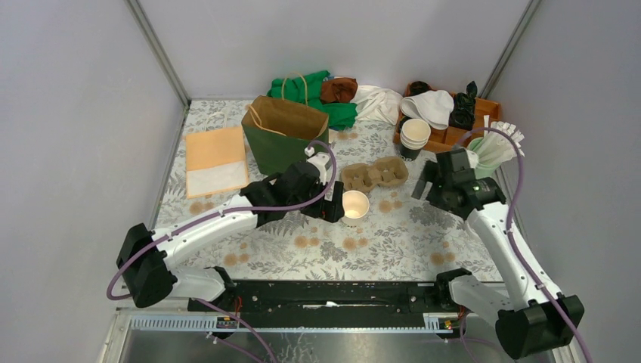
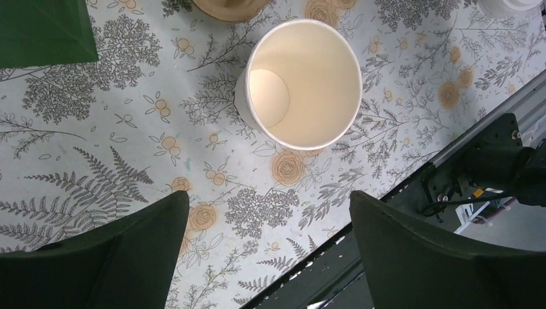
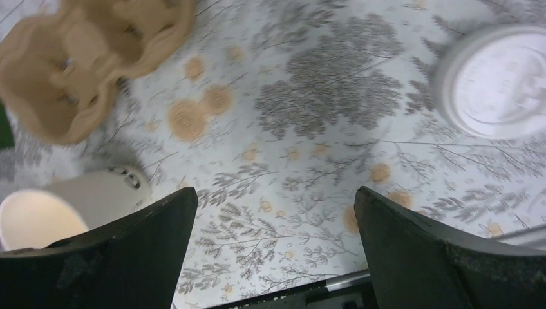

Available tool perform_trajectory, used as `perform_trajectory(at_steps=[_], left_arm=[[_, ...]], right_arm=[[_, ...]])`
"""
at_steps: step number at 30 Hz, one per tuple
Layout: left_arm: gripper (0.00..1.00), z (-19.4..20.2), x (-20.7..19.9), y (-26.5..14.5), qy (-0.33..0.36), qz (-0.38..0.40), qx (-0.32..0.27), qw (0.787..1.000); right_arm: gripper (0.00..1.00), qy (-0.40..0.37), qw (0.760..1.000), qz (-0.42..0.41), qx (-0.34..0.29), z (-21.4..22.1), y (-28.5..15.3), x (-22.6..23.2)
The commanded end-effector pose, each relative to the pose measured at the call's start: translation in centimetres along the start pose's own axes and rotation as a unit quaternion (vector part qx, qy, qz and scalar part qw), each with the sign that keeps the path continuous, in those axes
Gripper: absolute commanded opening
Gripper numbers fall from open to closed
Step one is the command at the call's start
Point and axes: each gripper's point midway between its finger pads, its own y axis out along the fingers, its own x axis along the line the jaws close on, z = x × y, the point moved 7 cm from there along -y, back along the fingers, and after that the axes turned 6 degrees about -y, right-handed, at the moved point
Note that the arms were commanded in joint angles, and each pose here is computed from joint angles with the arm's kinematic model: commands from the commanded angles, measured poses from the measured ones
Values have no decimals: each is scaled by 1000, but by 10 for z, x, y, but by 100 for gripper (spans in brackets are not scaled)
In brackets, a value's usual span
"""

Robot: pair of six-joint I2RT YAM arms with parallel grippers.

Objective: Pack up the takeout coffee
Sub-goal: Close the cup lid on the coffee cup.

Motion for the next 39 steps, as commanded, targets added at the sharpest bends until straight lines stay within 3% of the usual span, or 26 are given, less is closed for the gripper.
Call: perform_trajectory(at_steps=[1, 7, 13, 17, 27, 39], left_arm=[[98, -10, -10, 2, 24, 30, -32, 999], [98, -10, -15, -1, 61, 42, -45, 996], [98, -9, -19, -7, 75, 72, -53, 993], [98, -8, -20, -8, 73, 83, -59, 992], [99, -1, -17, -22, 78, 100, -71, 989], [99, 7, -9, -25, 85, 95, -65, 990]], right_arm=[[100, 77, 996, 51, 5, -9, -15, -33], [99, 170, 978, 117, 31, -19, -9, -76], [84, 242, 954, 176, 15, -30, 4, -97], [99, 272, 943, 189, 31, -29, 30, -107], [100, 319, 924, 204, 46, -34, 53, -145], [100, 322, 908, 258, 72, -24, 69, -164]])
